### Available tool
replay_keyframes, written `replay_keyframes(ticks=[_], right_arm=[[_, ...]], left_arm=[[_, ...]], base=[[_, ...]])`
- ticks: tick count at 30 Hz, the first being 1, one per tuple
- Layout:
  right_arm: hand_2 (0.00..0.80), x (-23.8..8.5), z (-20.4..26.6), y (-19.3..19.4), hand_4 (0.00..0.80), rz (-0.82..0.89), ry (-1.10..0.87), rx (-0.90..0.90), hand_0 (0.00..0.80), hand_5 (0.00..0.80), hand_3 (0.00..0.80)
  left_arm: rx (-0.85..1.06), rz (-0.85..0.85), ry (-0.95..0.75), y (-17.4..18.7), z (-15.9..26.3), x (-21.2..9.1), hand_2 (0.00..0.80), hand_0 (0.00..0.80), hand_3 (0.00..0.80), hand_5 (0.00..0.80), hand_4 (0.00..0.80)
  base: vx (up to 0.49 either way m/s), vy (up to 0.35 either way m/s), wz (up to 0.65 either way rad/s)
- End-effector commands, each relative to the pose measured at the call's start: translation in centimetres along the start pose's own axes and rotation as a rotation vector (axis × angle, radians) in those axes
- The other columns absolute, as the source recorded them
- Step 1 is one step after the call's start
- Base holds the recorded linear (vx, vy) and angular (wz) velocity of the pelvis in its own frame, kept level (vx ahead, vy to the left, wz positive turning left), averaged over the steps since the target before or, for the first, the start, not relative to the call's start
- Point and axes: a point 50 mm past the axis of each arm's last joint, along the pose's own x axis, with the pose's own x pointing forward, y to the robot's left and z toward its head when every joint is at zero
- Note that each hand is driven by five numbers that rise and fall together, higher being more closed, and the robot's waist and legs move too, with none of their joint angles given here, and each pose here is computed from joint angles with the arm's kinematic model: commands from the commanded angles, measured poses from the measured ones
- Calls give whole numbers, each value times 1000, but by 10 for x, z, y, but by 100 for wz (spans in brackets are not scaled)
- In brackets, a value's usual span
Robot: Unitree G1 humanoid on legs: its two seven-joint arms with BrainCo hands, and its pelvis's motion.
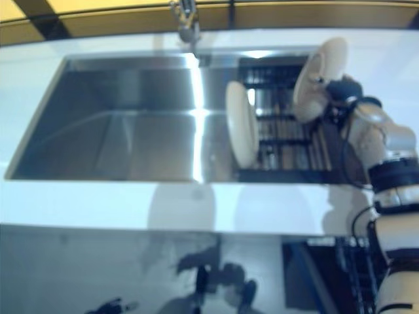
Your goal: Take plates into dishwasher
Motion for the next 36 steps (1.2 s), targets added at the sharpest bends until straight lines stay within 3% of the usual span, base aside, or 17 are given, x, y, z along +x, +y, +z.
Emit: replay_keyframes(ticks=[1, 2, 3, 16, 36], right_arm=[[499, 0, 17, 6, 499, 25, -43, -51, 499, 499, 499], [609, 1, 17, 7, 609, 24, -39, -60, 609, 609, 609], [794, 1, 17, 6, 794, 13, -36, -79, 794, 794, 794], [800, -3, 44, -21, 800, -242, -104, -381, 800, 800, 800], [800, -26, 96, -12, 800, -269, -322, -473, 800, 800, 800]], left_arm=[[23, -12, 70, -4, -21, -2, 0, 0, 0, 0, 0], [23, -13, 71, -5, -22, -3, 0, 0, 0, 0, 0], [23, -15, 71, -5, -21, -3, 0, 0, 0, 0, 0], [30, -2, 74, -4, -27, -4, 0, 0, 0, 0, 0], [79, 43, 126, 7, -43, -8, 0, 0, 0, 0, 0]], base=[[1, 13, 4], [-2, 12, 4], [0, 0, 0], [-5, 5, 2], [-11, -2, -1]])
